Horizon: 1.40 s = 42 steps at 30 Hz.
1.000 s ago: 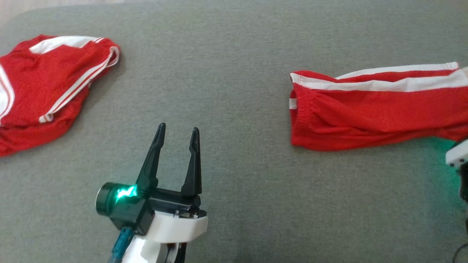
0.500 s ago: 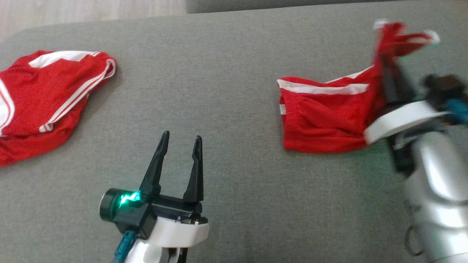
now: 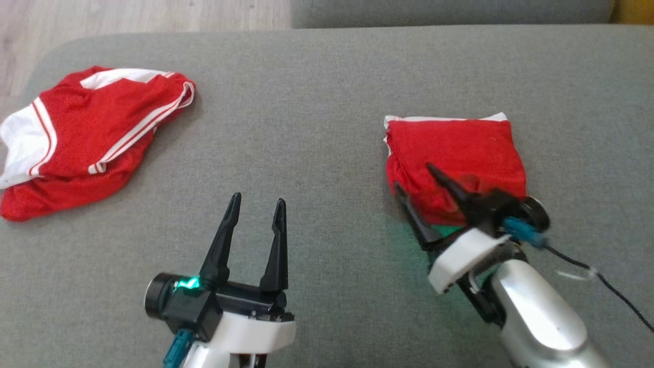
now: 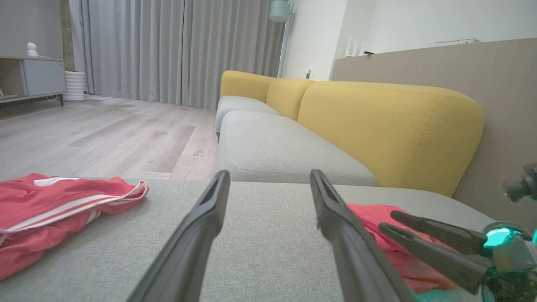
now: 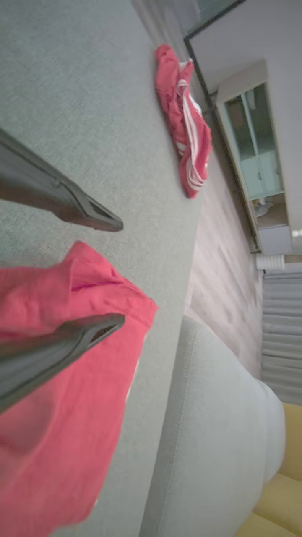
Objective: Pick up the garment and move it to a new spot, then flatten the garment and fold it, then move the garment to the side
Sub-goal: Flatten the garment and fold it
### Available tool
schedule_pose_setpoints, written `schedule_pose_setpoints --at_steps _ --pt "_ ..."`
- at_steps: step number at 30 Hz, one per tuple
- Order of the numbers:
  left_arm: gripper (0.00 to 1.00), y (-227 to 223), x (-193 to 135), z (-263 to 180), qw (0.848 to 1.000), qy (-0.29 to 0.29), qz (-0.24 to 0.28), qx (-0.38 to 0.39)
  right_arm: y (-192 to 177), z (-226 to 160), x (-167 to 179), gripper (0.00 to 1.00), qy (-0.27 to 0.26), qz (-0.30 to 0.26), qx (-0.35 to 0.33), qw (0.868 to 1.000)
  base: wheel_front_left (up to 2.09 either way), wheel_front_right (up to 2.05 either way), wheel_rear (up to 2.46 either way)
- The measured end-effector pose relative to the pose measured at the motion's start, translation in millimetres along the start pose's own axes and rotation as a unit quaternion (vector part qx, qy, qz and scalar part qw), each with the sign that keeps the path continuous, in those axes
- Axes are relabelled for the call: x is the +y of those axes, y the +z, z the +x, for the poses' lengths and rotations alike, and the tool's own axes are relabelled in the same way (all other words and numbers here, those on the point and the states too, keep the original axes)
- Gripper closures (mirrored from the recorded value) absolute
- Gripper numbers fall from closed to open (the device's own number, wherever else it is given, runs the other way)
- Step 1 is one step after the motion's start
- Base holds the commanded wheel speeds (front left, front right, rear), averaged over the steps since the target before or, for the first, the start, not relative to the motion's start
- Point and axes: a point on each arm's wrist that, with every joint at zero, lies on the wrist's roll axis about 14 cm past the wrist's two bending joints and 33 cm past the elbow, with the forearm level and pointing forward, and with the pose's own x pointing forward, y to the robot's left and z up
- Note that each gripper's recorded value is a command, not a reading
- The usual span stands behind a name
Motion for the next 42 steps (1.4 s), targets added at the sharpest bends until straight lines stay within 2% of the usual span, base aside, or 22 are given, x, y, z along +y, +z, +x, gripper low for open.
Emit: schedule_pose_setpoints --at_steps 3,8,12,13,19,22,26,30,33,39,42 --pt "0.0 2 0 -3 1.0 0.002 0.001 -0.003 7 -7 -9 0.0 -0.021 0.014 -0.022 0.999 0.0 0.0 0.0" --pt "0.0 1 5 -18 1.0 0.017 0.0 0.003 17 -37 -43 0.0 -0.093 0.042 -0.065 0.993 0.0 0.0 0.0" --pt "0.0 5 7 -20 1.0 0.021 0.002 -0.005 24 -53 -54 0.02 -0.123 0.044 -0.091 0.987 0.0 0.0 0.0" --pt "0.0 6 7 -21 1.0 0.021 0.002 -0.006 26 -55 -55 1.0 -0.127 0.043 -0.096 0.986 0.0 0.0 0.0" --pt "0.0 1 12 -24 1.0 0.03 0.0 0.002 13 -46 -60 1.0 -0.129 0.049 -0.076 0.987 0.0 0.0 0.0" --pt "0.0 -1 17 -26 0.999 0.04 0.001 0.007 14 -15 -58 1.0 -0.106 0.041 -0.062 0.992 0.0 0.0 0.0" --pt "0.0 -4 22 -28 0.999 0.051 -0.007 0.012 1 12 -37 1.0 -0.068 0.038 -0.029 0.997 0.0 0.0 0.0" --pt "0.0 -4 26 -25 0.998 0.058 -0.008 0.012 -37 18 -11 1.0 -0.035 0.05 0.027 0.998 0.0 0.0 0.0" --pt "0.0 -4 30 -23 0.998 0.065 -0.006 0.012 -48 22 13 1.0 0.001 0.054 0.043 0.998 0.0 0.0 0.0" --pt "0.0 -5 29 -21 0.998 0.062 -0.007 0.014 -27 20 64 1.0 0.071 0.071 0.005 0.995 0.0 0.0 0.0" --pt "0.0 -4 27 -20 0.998 0.059 -0.007 0.011 -15 11 71 1.0 0.078 0.084 -0.02 0.993 0.0 0.0 0.0"
